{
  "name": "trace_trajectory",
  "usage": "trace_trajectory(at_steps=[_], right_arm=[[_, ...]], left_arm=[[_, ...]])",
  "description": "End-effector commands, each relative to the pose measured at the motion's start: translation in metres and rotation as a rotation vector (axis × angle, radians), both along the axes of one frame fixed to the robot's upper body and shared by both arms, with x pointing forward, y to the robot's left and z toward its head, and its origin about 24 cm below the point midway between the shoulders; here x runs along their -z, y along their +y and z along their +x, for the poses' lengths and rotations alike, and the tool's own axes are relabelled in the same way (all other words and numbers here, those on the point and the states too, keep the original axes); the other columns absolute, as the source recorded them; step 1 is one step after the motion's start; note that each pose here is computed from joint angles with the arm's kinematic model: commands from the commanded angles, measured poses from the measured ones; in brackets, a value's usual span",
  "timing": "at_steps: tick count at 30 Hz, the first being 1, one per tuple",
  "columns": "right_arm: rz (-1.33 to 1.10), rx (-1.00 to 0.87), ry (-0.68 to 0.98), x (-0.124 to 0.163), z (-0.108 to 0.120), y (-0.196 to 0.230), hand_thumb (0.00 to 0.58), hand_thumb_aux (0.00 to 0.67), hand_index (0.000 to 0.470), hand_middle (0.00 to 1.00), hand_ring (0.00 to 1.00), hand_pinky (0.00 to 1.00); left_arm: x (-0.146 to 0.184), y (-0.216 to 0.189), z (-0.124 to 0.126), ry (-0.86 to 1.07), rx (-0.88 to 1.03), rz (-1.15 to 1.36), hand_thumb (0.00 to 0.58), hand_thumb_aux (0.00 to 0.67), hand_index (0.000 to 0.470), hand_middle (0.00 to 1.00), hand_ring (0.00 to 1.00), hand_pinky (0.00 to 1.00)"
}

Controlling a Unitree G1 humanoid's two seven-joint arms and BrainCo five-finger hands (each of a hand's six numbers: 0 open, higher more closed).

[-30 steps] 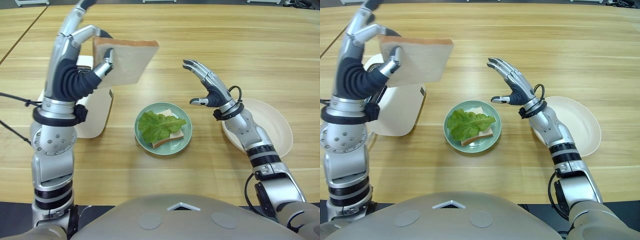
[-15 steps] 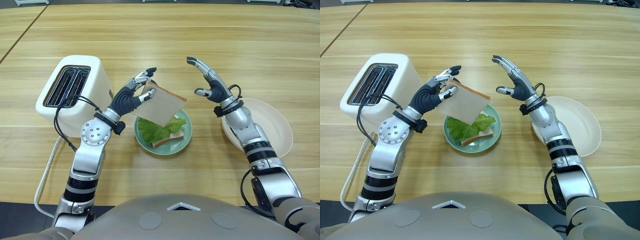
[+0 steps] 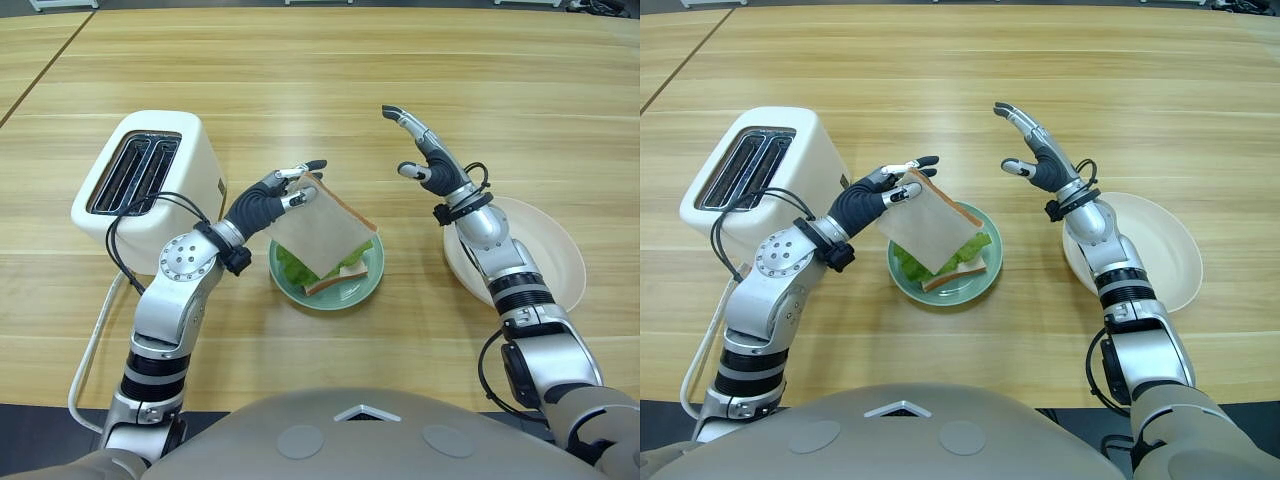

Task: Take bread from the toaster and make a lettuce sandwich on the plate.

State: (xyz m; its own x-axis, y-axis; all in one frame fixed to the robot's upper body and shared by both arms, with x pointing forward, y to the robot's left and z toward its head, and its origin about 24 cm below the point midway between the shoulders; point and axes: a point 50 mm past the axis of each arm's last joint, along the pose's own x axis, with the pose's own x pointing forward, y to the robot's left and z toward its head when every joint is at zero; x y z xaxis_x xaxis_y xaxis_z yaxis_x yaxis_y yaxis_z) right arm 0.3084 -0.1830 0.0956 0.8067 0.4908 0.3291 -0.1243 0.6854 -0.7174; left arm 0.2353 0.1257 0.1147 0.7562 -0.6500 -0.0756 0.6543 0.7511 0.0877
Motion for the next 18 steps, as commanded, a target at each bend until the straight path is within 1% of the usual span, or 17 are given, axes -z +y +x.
trace_trajectory(at_steps=[1,8,13,18], right_arm=[[-0.012,-0.014,-0.007,-0.002,0.002,0.004,0.000,0.000,0.000,0.00,0.00,0.00],[-0.019,-0.017,-0.008,-0.001,0.002,0.005,0.000,0.000,0.000,0.00,0.00,0.00],[-0.022,-0.018,-0.006,0.001,0.001,0.006,0.000,0.000,0.000,0.00,0.00,0.00],[-0.026,-0.023,-0.009,0.001,0.001,0.007,0.000,0.000,0.000,0.00,0.00,0.00]], left_arm=[[0.006,0.004,0.005,0.032,0.028,0.108,0.580,0.670,0.470,0.00,0.00,0.00],[0.022,-0.005,0.005,0.074,0.122,0.229,0.580,0.670,0.470,0.00,0.00,0.00],[0.020,-0.002,0.021,0.066,0.138,0.291,0.580,0.670,0.470,0.00,0.00,0.00],[0.028,-0.006,0.026,0.059,0.145,0.336,0.580,0.670,0.470,0.00,0.00,0.00]])
